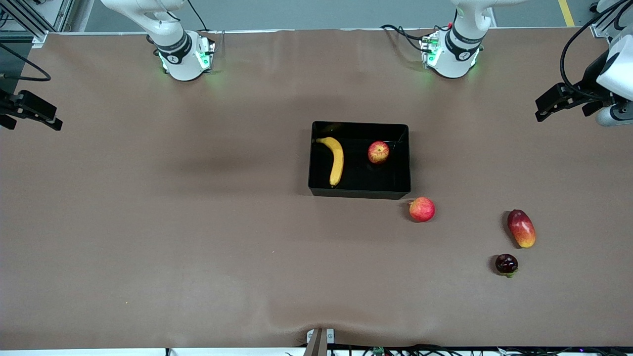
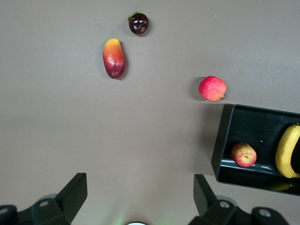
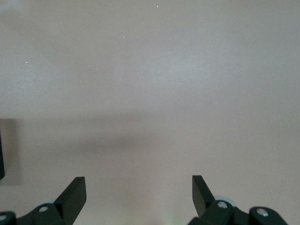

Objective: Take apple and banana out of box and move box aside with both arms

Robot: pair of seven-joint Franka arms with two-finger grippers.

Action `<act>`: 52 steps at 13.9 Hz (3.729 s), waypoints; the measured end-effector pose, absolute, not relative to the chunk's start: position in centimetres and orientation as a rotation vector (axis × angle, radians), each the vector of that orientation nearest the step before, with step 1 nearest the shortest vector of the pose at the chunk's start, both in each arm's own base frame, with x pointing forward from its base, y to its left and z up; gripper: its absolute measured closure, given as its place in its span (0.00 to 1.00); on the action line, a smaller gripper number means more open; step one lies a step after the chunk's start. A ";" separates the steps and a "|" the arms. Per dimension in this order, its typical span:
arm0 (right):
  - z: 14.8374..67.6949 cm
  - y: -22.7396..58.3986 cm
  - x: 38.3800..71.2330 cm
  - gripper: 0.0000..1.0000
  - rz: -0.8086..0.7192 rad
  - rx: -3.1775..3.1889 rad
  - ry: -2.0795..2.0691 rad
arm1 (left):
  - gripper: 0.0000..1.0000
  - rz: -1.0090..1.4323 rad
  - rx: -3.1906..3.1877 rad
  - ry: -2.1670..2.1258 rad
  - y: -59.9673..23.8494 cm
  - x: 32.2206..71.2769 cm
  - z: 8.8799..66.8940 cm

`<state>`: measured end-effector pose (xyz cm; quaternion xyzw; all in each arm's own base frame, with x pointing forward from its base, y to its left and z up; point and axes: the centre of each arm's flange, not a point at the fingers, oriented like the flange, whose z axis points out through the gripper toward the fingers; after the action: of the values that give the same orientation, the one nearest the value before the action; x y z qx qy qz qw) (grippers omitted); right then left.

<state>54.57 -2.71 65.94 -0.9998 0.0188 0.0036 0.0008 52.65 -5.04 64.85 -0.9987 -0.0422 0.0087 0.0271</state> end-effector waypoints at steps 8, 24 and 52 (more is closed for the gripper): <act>64.8 -2.8 55.8 0.00 -0.007 -3.141 0.062 | 0.00 0.093 -3.081 -0.107 -7.1 53.2 62.9; 65.0 -2.9 55.8 0.00 -0.013 -3.141 0.064 | 0.00 0.155 -3.032 -0.632 -32.8 45.5 35.3; 65.0 -2.8 55.8 0.00 -0.010 -3.141 0.060 | 0.25 0.325 -3.030 -0.566 -33.2 42.9 20.5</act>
<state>55.81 -2.78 64.99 -0.9998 0.0191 -0.0033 -0.0002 42.91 -33.18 20.49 -0.9774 -0.1826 0.1049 0.0210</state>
